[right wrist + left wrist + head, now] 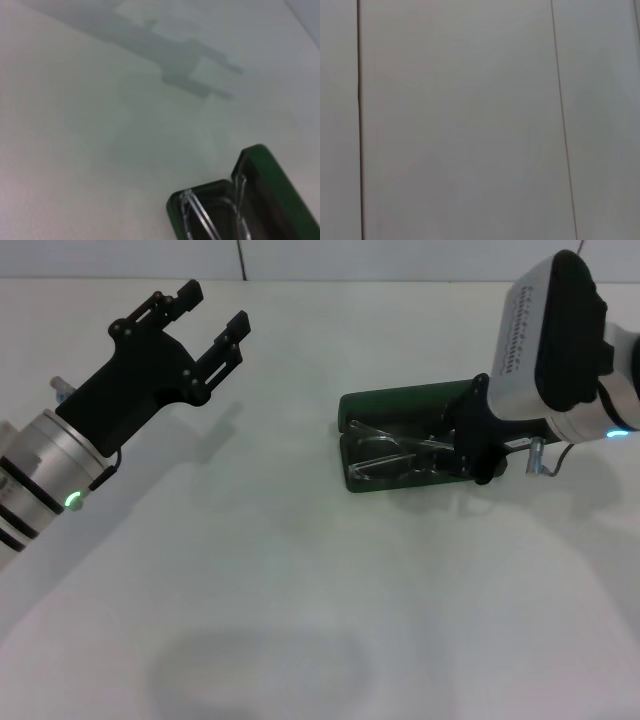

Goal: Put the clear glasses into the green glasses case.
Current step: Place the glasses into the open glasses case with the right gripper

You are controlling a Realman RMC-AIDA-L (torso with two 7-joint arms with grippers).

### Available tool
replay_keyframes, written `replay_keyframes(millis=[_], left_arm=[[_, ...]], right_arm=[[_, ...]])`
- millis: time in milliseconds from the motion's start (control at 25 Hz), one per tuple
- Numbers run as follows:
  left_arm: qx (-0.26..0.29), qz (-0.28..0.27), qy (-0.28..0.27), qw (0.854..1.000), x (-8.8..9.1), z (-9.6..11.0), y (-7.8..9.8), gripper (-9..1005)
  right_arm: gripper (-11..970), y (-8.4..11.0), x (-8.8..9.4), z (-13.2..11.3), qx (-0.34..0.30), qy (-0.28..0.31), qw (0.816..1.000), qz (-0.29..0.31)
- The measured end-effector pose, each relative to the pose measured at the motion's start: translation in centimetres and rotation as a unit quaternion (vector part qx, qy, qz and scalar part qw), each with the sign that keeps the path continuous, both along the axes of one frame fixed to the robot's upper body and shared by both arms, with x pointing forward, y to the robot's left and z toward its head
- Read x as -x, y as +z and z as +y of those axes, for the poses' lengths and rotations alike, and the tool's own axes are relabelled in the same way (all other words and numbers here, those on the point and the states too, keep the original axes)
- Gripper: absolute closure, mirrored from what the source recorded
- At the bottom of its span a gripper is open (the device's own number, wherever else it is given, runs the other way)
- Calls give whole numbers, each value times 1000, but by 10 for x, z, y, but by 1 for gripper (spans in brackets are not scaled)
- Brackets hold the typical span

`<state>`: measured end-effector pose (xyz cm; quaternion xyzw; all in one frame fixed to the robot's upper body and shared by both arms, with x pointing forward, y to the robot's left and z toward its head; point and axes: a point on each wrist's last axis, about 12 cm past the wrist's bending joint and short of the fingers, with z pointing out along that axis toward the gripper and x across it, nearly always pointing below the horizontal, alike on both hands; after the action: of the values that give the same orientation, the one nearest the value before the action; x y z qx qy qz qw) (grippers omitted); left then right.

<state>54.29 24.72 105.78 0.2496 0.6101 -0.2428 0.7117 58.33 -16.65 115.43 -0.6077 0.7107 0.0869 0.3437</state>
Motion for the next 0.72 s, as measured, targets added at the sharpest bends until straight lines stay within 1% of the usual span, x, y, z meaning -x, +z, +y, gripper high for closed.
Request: replay_keyframes(millis=[480,720], left_arm=[[0,5,0,1000,2,0,-3,378],[-1,6,-1,1000,3,0,-3,378]], right_arm=[[645,-10,-12,8,21,4,999,26],[644,-12,-14,11,25,6,999,33]])
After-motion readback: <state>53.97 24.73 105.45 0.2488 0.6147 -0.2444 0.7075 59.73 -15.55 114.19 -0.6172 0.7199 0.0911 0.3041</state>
